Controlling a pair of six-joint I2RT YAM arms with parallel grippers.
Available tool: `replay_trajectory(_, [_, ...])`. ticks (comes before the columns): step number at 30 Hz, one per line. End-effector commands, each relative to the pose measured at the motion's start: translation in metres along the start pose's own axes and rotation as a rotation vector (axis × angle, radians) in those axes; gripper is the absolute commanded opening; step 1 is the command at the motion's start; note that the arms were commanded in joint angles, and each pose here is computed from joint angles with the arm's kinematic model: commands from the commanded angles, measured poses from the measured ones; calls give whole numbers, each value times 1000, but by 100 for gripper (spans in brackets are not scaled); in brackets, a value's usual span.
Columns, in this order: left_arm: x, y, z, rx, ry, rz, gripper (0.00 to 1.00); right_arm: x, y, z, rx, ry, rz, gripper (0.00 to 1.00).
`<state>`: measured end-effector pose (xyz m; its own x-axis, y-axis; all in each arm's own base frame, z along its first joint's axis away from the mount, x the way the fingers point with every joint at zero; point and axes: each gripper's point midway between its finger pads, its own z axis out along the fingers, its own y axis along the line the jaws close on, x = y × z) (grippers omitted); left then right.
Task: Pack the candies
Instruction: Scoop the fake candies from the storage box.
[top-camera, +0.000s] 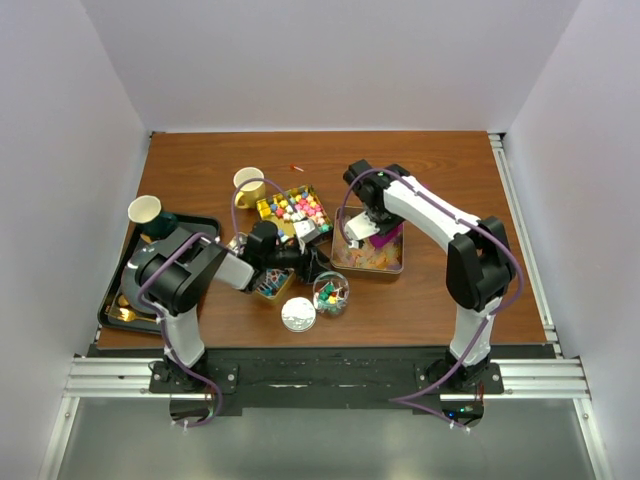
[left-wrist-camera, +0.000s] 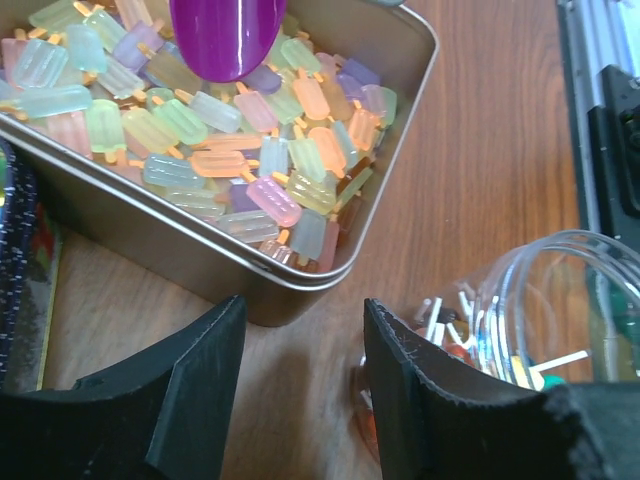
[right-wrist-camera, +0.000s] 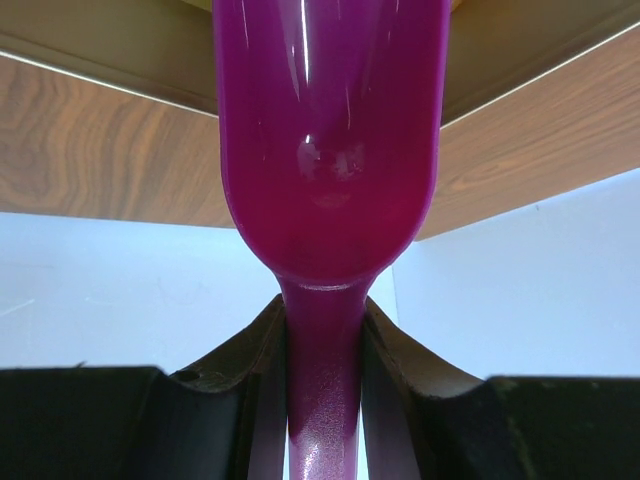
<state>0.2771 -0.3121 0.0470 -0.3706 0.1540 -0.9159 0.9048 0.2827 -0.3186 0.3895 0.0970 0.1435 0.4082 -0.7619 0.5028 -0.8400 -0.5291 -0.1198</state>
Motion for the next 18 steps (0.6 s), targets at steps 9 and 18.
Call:
replay_trajectory(9, [4,-13,-7,39,-29,-28,54,33,-17,-31,25,49,3,0])
replay_trajectory(18, [7,-14,-12,28,-28,-39,54,37,-22,-17,3,101,-77,0])
